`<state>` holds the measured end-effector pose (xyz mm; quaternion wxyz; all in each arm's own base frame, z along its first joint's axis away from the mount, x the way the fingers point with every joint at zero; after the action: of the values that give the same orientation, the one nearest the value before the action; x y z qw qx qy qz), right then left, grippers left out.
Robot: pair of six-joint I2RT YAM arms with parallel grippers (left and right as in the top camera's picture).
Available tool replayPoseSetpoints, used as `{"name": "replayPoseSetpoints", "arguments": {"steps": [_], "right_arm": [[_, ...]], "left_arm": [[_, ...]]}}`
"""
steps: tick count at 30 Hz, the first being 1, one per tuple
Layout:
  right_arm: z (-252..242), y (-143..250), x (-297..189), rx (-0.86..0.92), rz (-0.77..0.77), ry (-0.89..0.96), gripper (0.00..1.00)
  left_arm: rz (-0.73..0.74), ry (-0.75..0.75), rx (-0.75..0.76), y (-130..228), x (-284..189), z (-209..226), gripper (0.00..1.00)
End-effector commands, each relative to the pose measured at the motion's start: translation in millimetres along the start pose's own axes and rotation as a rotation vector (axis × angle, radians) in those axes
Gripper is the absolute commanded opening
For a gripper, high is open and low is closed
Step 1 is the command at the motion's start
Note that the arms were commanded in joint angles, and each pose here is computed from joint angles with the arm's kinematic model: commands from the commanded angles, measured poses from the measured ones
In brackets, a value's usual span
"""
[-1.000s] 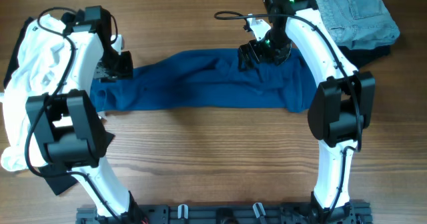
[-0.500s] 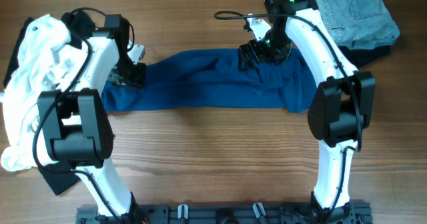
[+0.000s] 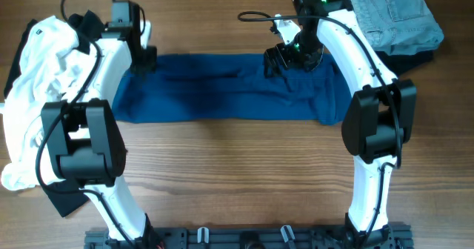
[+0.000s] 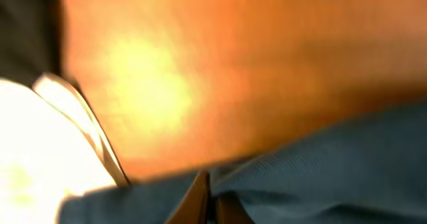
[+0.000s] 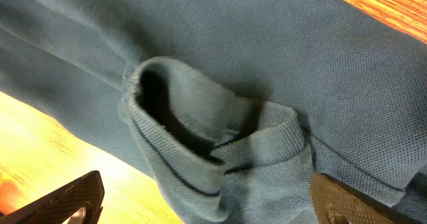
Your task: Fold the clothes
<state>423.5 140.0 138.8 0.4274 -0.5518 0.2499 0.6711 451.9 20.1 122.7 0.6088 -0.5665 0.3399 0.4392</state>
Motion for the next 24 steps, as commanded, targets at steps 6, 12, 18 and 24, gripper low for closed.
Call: {"name": "replayPoseSetpoints", "arguments": {"steps": [6,12,18,24], "right_arm": [[5,-7,-17,-0.012,-0.061,-0.005,1.0],[5,-8,-17,-0.016,-0.064,-0.004,1.0],[5,-8,-17,-0.016,-0.063,-0.004,1.0],[4,-9,-18,-0.019,-0.072,-0.001,1.0]], "left_arm": [[-0.182,-0.04,-0.05,-38,-12,7,0.04],[-0.089,-0.044,-0.035,-20,-10,8,0.07],[0.054,-0.047,-0.011,6,-9,8,0.04],[0.241,0.113,-0.004,40,-15,-11,0.06]]}}
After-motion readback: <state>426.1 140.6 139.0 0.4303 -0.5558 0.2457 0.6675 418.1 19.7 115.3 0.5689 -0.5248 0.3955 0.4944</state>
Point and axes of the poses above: each gripper's point midway between its finger pads, its own x axis out along the fingers, its own z axis along the line the jaws close on, y = z × x, the point moved 6 cm from there along -x, back along the fingers, and after that the axes turned 7 degrees about -x, right-handed, at the moved point
